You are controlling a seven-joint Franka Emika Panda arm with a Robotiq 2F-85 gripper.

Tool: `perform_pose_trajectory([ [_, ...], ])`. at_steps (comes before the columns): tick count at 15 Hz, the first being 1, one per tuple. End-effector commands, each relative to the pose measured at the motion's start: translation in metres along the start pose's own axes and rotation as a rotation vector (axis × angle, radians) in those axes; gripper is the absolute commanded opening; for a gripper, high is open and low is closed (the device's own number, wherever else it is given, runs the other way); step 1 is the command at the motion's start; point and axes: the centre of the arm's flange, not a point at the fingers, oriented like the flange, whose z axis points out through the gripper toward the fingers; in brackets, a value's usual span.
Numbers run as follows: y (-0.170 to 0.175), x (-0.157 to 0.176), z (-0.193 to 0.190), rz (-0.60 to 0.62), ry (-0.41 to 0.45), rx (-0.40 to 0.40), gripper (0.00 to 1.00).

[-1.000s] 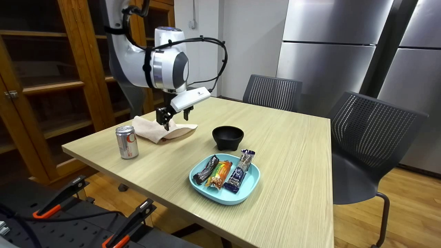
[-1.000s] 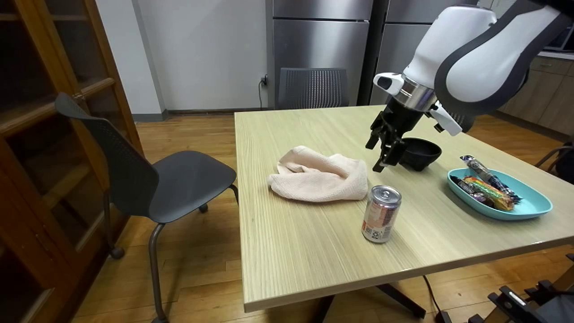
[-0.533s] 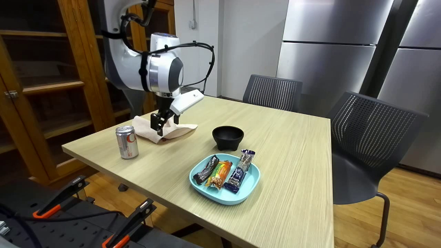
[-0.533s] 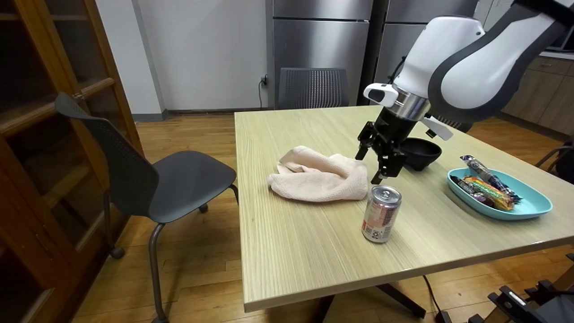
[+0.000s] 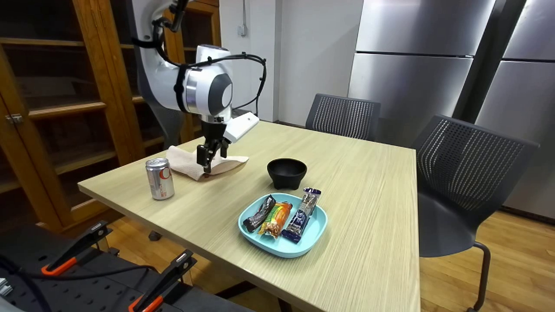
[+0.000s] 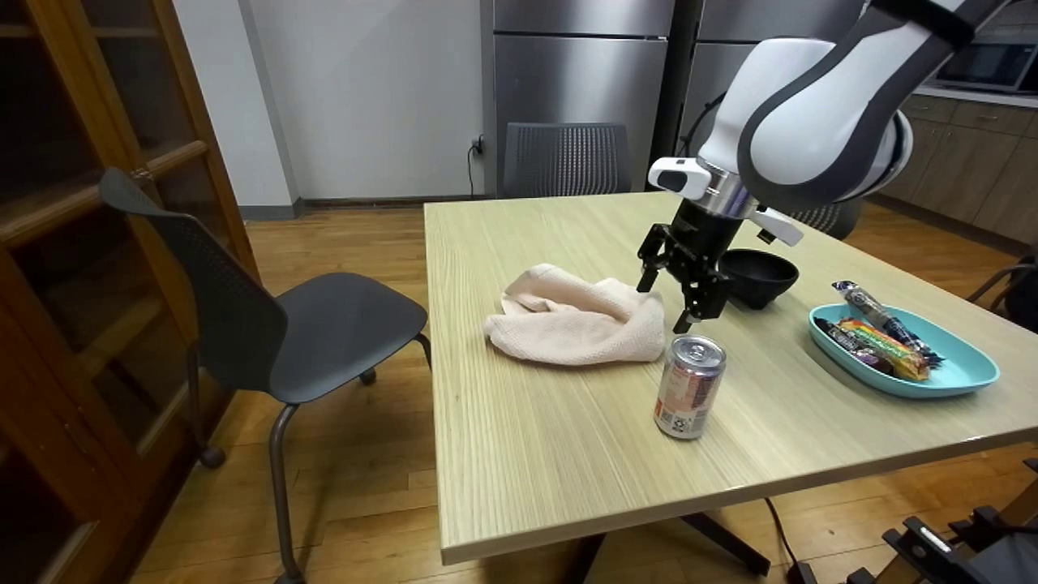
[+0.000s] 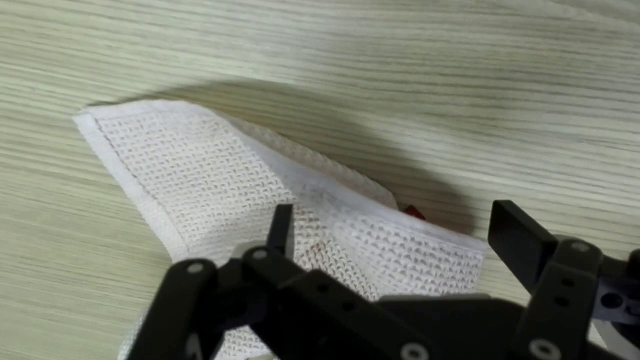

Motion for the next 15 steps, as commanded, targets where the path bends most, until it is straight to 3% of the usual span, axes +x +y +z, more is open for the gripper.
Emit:
perform_pose_trajectory([
  [1, 0.0164, 0.0026, 0.0043, -0.07, -0.038, 0.017, 1.0],
  [12, 0.021, 0.0067, 0.0097, -0.108, -0.066, 0.019, 1.0],
  [13, 0.0216, 0.0075, 0.009, -0.105, -0.062, 0.016, 0.77],
  [15, 0.0225, 0.0077, 0.0081, -0.099, -0.058, 0.014, 0.66],
])
